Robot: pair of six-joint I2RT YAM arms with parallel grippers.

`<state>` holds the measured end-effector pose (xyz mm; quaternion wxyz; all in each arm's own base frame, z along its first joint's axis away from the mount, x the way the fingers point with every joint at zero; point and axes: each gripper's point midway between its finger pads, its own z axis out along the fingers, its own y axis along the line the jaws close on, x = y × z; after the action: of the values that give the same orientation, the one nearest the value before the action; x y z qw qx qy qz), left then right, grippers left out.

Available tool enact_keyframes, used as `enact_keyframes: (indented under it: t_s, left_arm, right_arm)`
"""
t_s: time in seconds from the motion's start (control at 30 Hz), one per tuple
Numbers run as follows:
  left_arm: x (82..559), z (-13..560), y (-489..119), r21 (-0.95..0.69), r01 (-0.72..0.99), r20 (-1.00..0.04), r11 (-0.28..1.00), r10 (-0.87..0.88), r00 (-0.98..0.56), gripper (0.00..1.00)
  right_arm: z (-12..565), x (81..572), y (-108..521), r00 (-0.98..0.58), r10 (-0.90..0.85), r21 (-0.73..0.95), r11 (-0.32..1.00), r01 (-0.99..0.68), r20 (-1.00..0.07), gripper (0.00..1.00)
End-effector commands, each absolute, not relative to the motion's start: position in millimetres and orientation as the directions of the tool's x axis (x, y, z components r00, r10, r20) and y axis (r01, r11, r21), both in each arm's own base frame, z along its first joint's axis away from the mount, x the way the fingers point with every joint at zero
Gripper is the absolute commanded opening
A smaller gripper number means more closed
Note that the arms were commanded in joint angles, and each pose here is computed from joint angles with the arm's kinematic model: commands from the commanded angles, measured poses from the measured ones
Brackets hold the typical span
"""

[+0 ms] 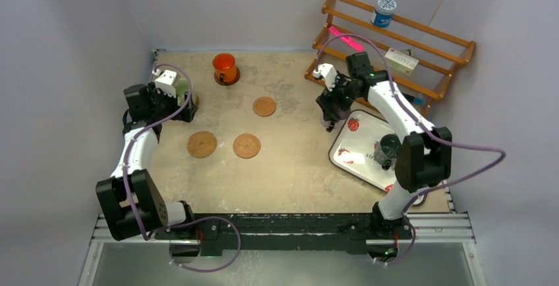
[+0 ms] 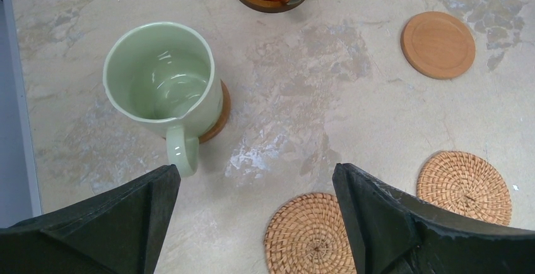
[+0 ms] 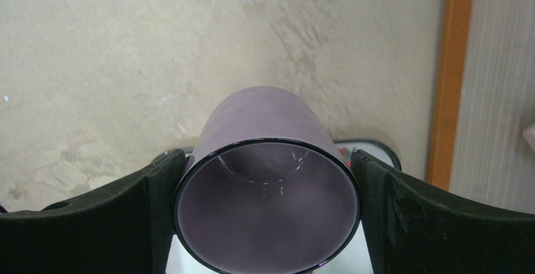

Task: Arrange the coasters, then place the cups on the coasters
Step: Place the cup at the center of the board.

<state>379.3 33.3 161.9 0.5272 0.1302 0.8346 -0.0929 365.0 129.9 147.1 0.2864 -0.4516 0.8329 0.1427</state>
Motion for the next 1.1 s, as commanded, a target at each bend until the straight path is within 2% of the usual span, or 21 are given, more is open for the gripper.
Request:
enact_keyframes:
  t_s: [0.0,0.27,0.57,0.67,0.8,1.07]
  left_arm:
    - [382.0,166.6,33.8,-0.010,0.317,-0.916,0.949,0.118,-0.383,1.00]
    - [380.6,161.3,32.9,-0.012,0.320,-0.914,0.947,0.119,-0.387,1.00]
    - [381.4,157.7,31.0,-0.026,0.329,-0.913,0.944,0.112,-0.393,1.00]
    - [380.8,157.0,30.9,-0.026,0.330,-0.912,0.944,0.113,-0.395,1.00]
    - [380.7,157.1,29.8,-0.028,0.334,-0.912,0.942,0.113,-0.393,1.00]
    - [380.7,154.5,30.0,-0.032,0.333,-0.910,0.942,0.110,-0.399,1.00]
  right_arm:
    - [170.9,400.2,169.7,-0.338,-0.675,-0.107,0.526,-0.844,-0.655,0.60]
    - [123.2,413.5,213.0,-0.337,-0.734,-0.078,0.466,-0.881,-0.589,0.60]
    - [95.8,408.8,221.9,-0.343,-0.760,-0.079,0.458,-0.886,-0.552,0.65]
    - [90.3,405.6,223.0,-0.342,-0.768,-0.080,0.452,-0.888,-0.542,0.72]
    - [89.5,404.4,224.3,-0.351,-0.767,-0.099,0.471,-0.877,-0.537,0.97]
    - [109.6,418.0,220.5,-0.418,-0.715,-0.154,0.586,-0.795,-0.560,0.99]
